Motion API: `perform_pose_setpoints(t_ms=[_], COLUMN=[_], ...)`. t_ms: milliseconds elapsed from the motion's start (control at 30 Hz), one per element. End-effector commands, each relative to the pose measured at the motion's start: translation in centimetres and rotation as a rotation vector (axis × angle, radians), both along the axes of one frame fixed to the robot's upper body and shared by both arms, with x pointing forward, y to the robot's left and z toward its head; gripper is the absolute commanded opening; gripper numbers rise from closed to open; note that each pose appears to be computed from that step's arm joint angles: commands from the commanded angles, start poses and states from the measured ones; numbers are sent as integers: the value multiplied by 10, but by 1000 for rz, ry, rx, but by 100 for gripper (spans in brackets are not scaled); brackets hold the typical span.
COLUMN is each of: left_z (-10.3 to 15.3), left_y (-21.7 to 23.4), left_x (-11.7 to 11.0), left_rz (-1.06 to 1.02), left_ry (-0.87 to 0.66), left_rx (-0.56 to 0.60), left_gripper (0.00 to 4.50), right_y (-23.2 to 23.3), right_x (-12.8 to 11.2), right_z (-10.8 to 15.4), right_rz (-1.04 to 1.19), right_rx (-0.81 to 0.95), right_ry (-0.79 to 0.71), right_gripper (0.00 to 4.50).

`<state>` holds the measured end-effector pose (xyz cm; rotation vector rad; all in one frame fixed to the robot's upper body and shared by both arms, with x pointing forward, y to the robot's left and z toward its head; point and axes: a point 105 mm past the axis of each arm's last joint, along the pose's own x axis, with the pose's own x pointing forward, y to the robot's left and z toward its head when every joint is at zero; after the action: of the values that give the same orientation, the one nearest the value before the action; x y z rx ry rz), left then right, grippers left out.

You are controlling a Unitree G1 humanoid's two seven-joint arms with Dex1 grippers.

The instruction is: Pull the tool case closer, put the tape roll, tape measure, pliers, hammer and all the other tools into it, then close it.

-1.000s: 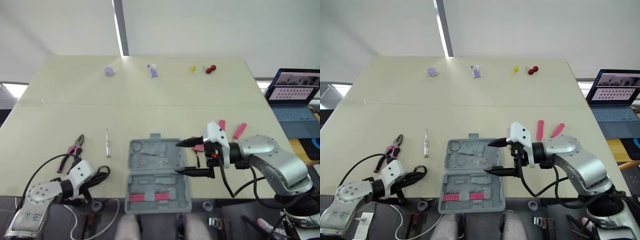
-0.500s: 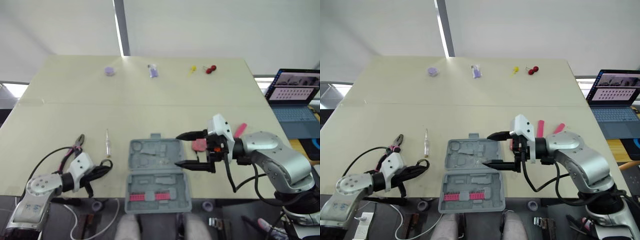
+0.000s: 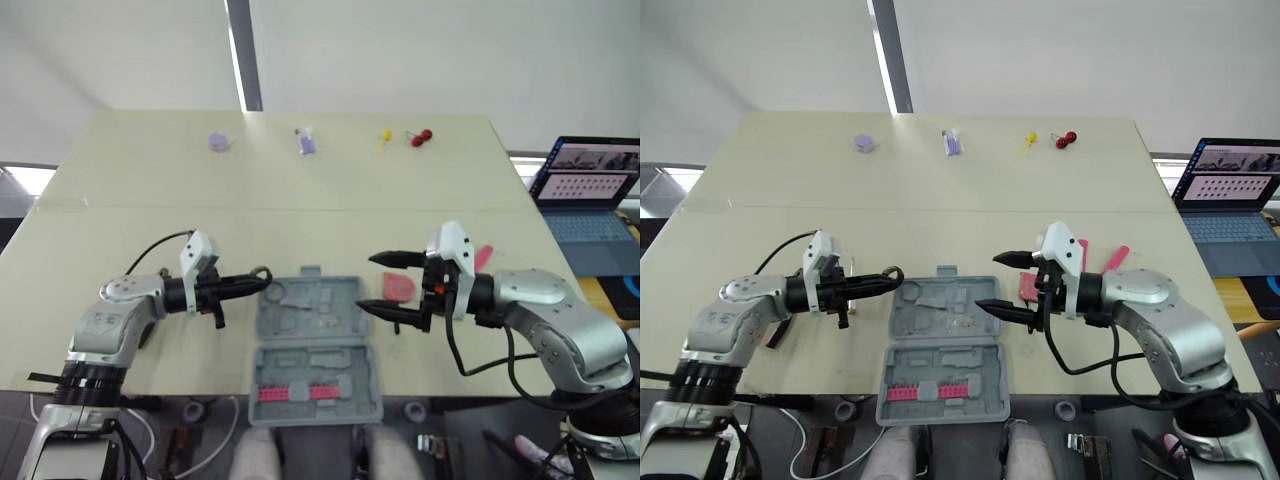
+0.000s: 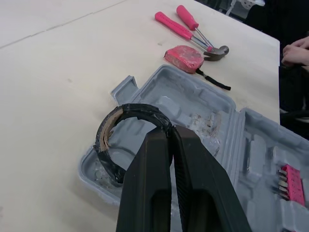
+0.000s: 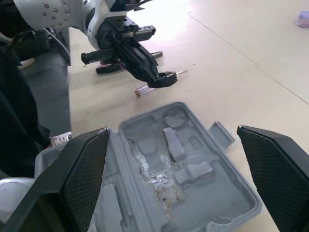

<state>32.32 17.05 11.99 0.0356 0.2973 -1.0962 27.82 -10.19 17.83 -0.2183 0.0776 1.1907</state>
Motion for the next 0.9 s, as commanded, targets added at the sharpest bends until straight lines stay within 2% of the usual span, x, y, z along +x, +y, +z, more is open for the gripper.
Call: perform_pose_setpoints(t_ms=[33,333,900], left_z=[3,-5,-31], left_y=[-2,-13,-14], left_x=[6,9,19], left_rz=[-21,-69,-2], left_ry=[40,182,296], left_rx=[-38,-101,-96], left_gripper=[9,9,9], right_y=[1,1,0], right_x=[-3,-6,-9], right_z=[13,10,3], right_rz=[-34,-103,-127], right_rx=[31,63,65], right_ry=[-74,-78,-62], right_gripper=[450,450,450])
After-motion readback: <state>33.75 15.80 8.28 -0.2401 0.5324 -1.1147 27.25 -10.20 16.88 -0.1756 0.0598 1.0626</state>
